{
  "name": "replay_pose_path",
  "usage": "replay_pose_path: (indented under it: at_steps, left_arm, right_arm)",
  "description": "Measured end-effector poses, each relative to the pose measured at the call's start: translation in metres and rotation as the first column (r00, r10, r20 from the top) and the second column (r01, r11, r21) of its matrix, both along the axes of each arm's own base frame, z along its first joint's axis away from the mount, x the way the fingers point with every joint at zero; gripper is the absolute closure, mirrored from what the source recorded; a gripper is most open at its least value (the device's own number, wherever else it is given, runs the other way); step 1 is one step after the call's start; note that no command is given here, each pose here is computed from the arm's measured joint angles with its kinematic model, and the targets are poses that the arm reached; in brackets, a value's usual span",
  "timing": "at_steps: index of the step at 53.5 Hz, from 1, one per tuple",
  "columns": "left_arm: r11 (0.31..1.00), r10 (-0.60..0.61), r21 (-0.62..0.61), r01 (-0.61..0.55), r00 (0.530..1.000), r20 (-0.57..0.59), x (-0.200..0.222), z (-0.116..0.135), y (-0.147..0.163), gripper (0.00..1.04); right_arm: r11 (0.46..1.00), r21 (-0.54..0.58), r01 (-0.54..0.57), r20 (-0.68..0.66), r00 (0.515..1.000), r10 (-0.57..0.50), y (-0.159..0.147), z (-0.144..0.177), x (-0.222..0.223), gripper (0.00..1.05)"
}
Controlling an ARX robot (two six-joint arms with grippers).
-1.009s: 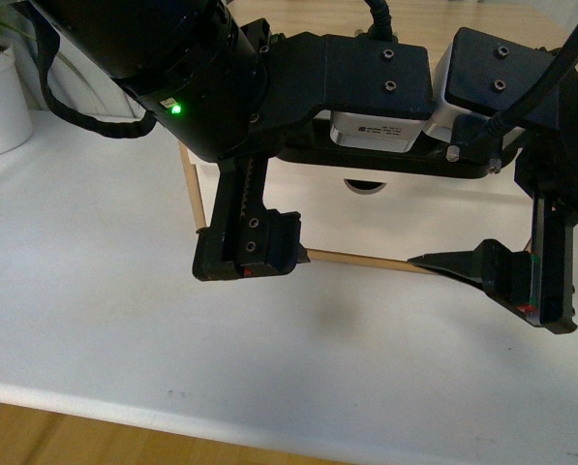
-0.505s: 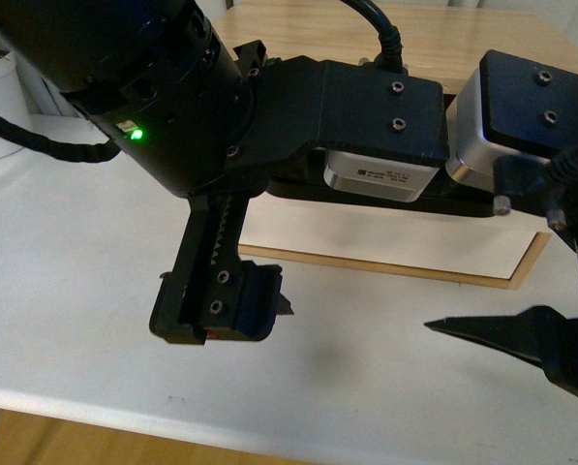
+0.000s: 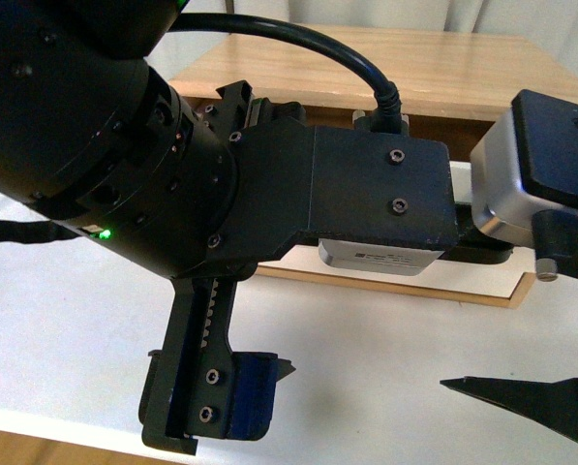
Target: Pull drawer
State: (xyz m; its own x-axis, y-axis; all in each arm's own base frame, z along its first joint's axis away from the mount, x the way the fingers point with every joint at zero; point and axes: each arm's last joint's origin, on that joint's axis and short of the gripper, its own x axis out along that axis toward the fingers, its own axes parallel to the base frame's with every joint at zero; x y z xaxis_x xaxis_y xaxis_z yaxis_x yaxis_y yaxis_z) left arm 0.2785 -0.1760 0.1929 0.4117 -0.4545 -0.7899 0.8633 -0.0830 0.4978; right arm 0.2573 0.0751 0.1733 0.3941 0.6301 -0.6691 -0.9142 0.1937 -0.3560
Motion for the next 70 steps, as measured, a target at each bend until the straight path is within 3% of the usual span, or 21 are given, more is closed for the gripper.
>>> replay_pose_path:
  at_steps: [18,28,39,47,55,60,63,66,70]
  left_arm:
    - [0.988,0.083,-0.144,-0.058,0.981,0.172,-0.020,0.033,0.008,0.06]
    - [0.948,0.241,-0.285,-0.142,0.905,0.350,-0.049,0.052,0.021,0.06]
    - [0.861,0.434,-0.445,-0.248,0.814,0.385,-0.080,0.052,0.045,0.06]
    - [0.726,0.610,-0.605,-0.328,0.712,0.347,-0.114,0.048,0.068,0.06]
    - [0.524,0.788,-0.744,-0.415,0.569,0.238,-0.144,0.035,0.090,0.06]
    - [0.379,0.874,-0.802,-0.462,0.463,0.147,-0.159,0.025,0.104,0.06]
    - [0.243,0.932,-0.820,-0.517,0.359,0.050,-0.166,0.016,0.114,0.06]
    - [0.161,0.956,-0.819,-0.551,0.293,-0.010,-0.169,0.006,0.120,0.06]
    - [0.116,0.957,-0.823,-0.556,0.284,-0.057,-0.170,0.001,0.121,0.06]
  right_arm:
    - [0.988,0.101,0.116,0.073,0.990,-0.124,-0.021,0.026,-0.027,0.09]
    - [0.961,0.217,0.170,0.202,0.956,-0.215,-0.033,0.049,-0.051,0.09]
    - [0.909,0.340,0.240,0.256,0.907,-0.335,-0.046,0.055,-0.080,0.09]
    - [0.855,0.426,0.295,0.261,0.865,-0.428,-0.057,0.054,-0.105,0.09]
    - [0.784,0.515,0.346,0.266,0.805,-0.530,-0.067,0.049,-0.131,0.09]
    - [0.713,0.565,0.416,0.219,0.757,-0.615,-0.074,0.042,-0.148,0.09]
    - [0.651,0.601,0.464,0.183,0.713,-0.677,-0.078,0.038,-0.158,0.09]
    - [0.614,0.621,0.487,0.191,0.666,-0.721,-0.080,0.035,-0.159,0.09]
    - [0.583,0.632,0.511,0.173,0.640,-0.749,-0.082,0.033,-0.159,0.09]
